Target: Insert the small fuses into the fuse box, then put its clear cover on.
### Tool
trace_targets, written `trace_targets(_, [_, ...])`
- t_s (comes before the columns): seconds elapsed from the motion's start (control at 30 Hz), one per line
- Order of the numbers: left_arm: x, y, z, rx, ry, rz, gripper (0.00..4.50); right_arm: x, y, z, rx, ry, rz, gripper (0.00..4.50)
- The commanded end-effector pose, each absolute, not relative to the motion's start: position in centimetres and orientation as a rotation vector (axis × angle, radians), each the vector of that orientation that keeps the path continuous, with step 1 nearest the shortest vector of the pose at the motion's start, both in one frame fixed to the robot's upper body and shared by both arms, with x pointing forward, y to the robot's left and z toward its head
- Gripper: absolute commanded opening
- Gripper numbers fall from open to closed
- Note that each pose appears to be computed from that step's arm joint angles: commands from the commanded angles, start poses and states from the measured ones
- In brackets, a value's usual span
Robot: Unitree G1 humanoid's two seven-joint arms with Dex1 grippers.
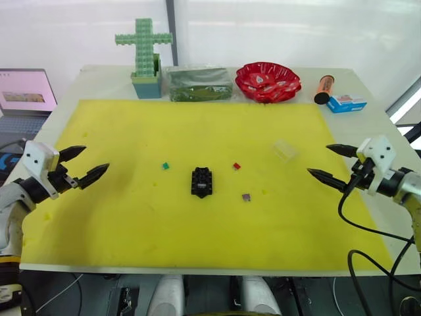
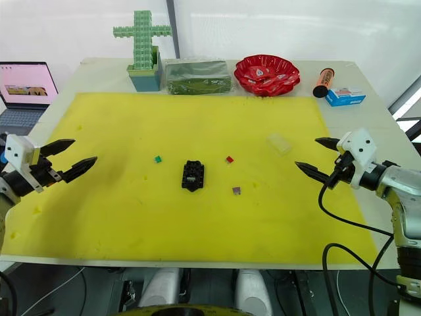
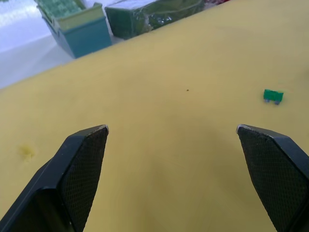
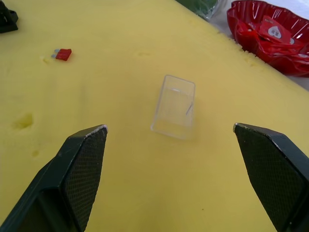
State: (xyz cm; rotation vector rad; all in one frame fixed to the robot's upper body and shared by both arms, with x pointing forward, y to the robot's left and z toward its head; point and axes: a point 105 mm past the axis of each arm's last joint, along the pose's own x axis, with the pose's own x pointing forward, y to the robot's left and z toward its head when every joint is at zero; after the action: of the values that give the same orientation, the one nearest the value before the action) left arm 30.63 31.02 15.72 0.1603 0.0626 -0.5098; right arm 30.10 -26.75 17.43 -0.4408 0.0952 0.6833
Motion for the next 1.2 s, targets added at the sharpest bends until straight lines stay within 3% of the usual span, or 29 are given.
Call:
trace_targets(0.03, [30.9,30.8,18.5,0.021,0.053,-0.498,4.5,29.8,-23.8,20.5,-0.465,-0.012,0.775,4.47])
trace_targets(0.17, [30.6,29.7,19.2,-0.235,0.151,-0.558,4.5,29.0,-19.2,21.6,-0.438,-0.056,0.925,4.47])
trace_targets(0.4, [30.6,26.2,19.3,-0.751,0.533,-0.692,4.5,26.7,-10.6,22.5,-0.411,-0.105,1.189,4.47])
trace_targets(0.57, [31.2,23.8,18.2,-0.918,0.692,-0.774,4.5,26.4,-6.7,22.3,-0.395,-0.138,1.283,4.47])
trace_targets(0.9, [33.0,21.3,14.7,-0.99,0.795,-0.75,4.5,26.7,-5.5,22.3,-0.355,-0.157,1.283,4.47])
trace_targets(1.2, [34.9,20.0,13.0,-0.982,0.797,-0.741,4.5,26.9,-5.5,22.9,-0.315,-0.16,1.252,4.47])
